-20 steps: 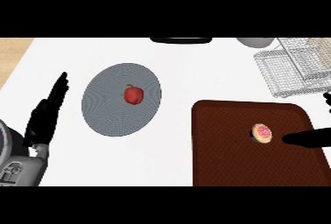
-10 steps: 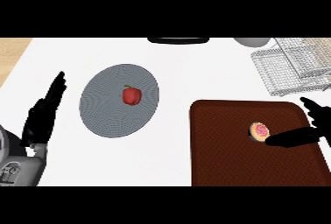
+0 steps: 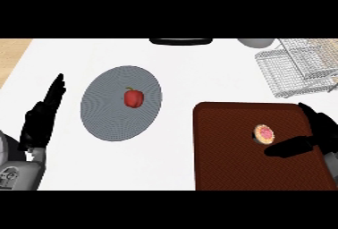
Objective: Pick the cupcake from the tray and place it in the tiered basket
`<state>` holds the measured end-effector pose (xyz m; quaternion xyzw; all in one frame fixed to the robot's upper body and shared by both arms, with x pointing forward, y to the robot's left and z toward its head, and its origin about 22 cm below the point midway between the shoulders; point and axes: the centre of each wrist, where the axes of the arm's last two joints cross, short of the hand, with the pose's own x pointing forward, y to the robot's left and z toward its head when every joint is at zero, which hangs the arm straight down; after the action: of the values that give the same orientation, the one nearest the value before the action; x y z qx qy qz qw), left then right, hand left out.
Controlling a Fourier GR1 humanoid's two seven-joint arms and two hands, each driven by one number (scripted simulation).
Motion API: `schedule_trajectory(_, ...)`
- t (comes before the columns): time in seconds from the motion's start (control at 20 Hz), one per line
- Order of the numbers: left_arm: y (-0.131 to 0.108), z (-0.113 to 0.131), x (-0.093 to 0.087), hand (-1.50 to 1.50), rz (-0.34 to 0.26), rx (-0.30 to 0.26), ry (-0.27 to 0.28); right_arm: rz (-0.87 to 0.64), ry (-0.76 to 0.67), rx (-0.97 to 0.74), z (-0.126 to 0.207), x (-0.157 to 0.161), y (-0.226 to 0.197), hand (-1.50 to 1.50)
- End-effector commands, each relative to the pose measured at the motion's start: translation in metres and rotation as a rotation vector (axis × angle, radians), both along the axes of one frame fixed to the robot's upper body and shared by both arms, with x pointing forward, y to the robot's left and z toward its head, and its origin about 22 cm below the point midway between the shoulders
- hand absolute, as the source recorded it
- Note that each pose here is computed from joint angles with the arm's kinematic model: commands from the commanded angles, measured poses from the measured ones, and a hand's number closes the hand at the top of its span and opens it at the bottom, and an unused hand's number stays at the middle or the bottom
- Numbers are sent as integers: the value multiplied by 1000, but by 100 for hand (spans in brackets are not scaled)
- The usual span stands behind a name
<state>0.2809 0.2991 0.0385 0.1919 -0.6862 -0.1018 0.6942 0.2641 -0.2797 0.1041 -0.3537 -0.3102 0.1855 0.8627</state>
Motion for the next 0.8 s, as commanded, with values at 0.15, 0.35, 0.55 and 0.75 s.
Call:
schedule_trajectory(0.15,-7,-16,-16,0,-1,5,10,-93,106,-67,-8,5,14,-150)
schedule_trajectory(0.35,8,1,4,0,9,-8,-7,-95,121,-48,1,17,27,-150)
schedule_trajectory(0.55,-2,7,-7,0,15,7,-5,-120,126,-6,-7,5,21,-150)
schedule_trajectory(0.75,-13,-3,6,0,12,18,-3,-105,164,-17,-32,10,37,-150)
